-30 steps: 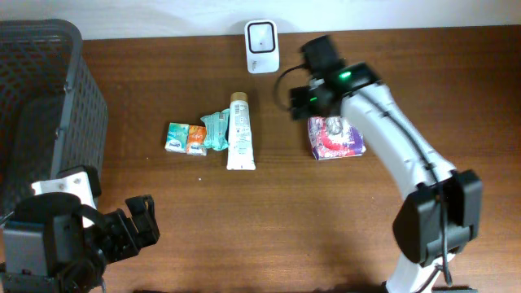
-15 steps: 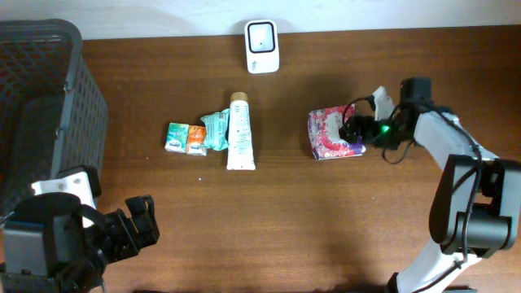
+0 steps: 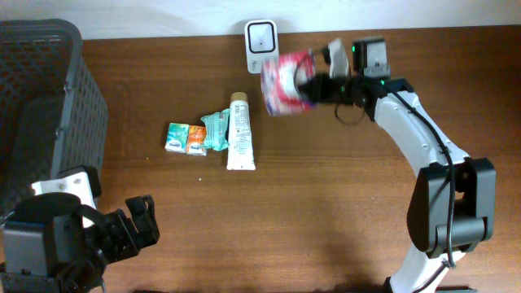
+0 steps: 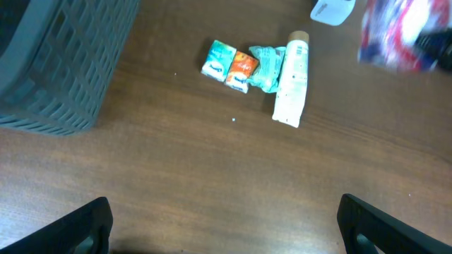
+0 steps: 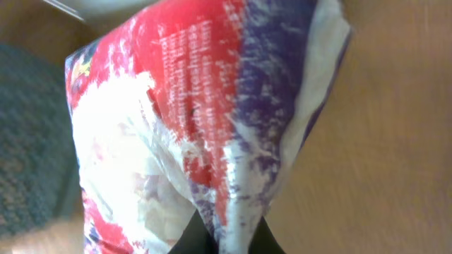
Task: Scan the item barcode
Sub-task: 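Lift the tissue pack up to the barcode scanner, then carry the tissue pack to the right table corner and release, then reach the right gripper to the white tube and grasp it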
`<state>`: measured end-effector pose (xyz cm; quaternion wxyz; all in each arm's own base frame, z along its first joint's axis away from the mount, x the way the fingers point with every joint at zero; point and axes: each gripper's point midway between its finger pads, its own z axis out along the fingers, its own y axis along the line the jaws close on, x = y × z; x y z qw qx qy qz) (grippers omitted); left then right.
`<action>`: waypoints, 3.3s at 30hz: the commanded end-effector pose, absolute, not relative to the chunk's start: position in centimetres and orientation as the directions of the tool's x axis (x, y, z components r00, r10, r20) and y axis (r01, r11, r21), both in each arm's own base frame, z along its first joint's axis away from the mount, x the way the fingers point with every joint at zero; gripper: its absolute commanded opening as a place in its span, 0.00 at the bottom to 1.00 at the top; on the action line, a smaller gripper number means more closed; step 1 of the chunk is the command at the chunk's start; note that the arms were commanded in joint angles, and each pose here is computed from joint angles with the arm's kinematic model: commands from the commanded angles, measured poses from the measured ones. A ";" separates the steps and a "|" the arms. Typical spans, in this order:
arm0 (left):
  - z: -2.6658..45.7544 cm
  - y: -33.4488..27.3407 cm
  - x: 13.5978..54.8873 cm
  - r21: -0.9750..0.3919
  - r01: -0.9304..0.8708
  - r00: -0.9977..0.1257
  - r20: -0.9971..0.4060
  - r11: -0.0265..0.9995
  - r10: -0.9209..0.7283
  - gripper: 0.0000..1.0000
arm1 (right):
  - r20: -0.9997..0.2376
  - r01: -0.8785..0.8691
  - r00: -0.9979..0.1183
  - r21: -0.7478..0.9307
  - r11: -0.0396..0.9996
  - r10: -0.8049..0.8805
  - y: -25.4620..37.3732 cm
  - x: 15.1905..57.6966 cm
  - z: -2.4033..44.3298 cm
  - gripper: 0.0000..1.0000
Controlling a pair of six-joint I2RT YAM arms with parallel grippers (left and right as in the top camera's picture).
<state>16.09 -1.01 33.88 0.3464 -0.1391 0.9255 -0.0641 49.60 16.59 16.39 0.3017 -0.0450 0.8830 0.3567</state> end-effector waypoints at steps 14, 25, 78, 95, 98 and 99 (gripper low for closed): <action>33.9 -0.8 16.1 -0.211 -0.225 -0.716 -0.627 0.951 -0.308 0.99 | -0.632 -0.230 -0.527 0.749 0.621 0.568 22.0 63.1 19.4 0.04; 33.9 -0.8 16.1 -0.211 -0.225 -0.716 -0.627 0.951 -0.308 0.99 | -0.528 -0.186 -0.688 0.791 0.583 0.497 26.0 62.8 15.4 0.04; 33.9 -0.8 16.1 -0.212 -0.225 -0.715 -0.627 0.951 -0.308 0.99 | -0.330 -0.078 -0.931 0.596 0.799 0.155 7.0 46.2 20.6 0.99; 33.9 -0.8 16.1 -0.212 -0.225 -0.715 -0.627 0.951 -0.308 0.99 | -0.120 -0.286 -0.954 0.636 0.717 -0.275 27.7 41.8 5.7 0.94; 33.9 -0.8 16.1 -0.211 -0.225 -0.716 -0.627 0.951 -0.308 0.99 | -0.105 -0.279 -0.955 0.635 0.720 -0.277 27.9 42.0 3.8 0.81; 33.9 -0.8 16.1 -0.211 -0.225 -0.716 -0.627 0.951 -0.308 0.99 | -0.106 -0.279 -0.955 0.636 0.719 -0.278 28.1 42.1 3.3 0.80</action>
